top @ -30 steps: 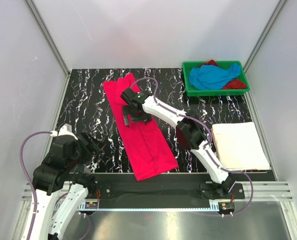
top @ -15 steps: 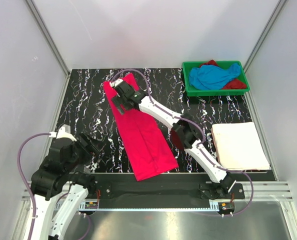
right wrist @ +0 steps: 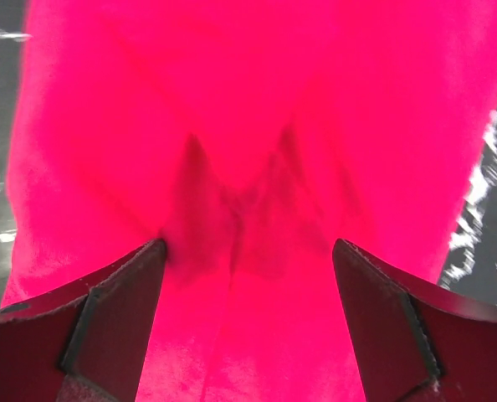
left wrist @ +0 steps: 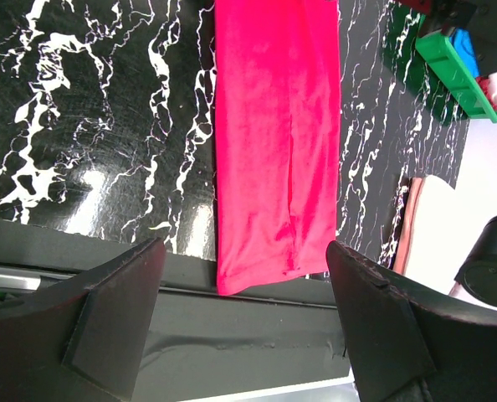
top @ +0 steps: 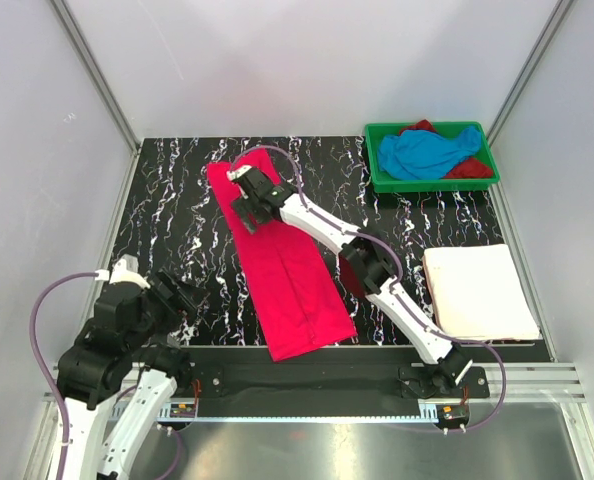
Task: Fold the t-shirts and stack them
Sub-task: Fold the tshirt
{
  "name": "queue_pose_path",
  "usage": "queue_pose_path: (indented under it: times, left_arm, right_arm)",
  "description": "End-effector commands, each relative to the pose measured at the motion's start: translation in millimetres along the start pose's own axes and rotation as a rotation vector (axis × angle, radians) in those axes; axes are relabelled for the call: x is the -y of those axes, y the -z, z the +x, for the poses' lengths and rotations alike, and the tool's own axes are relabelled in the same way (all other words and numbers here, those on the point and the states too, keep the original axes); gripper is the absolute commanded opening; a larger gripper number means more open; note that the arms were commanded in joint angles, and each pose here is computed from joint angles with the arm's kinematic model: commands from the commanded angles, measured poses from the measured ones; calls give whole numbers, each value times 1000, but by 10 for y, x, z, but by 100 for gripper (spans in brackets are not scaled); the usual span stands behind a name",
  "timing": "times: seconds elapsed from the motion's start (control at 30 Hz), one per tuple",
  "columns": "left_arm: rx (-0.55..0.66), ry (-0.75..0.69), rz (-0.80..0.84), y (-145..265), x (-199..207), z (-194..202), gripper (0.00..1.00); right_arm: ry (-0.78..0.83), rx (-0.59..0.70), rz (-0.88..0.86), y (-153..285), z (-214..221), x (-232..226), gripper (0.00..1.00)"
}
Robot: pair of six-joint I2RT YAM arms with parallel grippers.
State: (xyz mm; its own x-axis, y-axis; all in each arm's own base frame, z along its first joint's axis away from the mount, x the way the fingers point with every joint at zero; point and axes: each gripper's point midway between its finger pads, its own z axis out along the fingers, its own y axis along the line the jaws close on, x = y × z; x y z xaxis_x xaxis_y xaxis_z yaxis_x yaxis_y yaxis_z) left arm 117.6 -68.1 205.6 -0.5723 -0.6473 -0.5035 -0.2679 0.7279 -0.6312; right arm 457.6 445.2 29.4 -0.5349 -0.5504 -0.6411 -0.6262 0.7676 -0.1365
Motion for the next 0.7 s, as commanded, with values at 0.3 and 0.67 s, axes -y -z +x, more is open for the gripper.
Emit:
queue_pose_path:
  times: [0.3, 0.67]
  left_arm:
    - [-26, -22, 90, -141, 376, -144, 84]
    - [-30, -83, 79, -410, 484, -268, 84]
  right_arm:
    - [-391, -241, 323, 152, 722, 1476, 92]
    - [-464, -243, 177, 338, 633, 1051, 97]
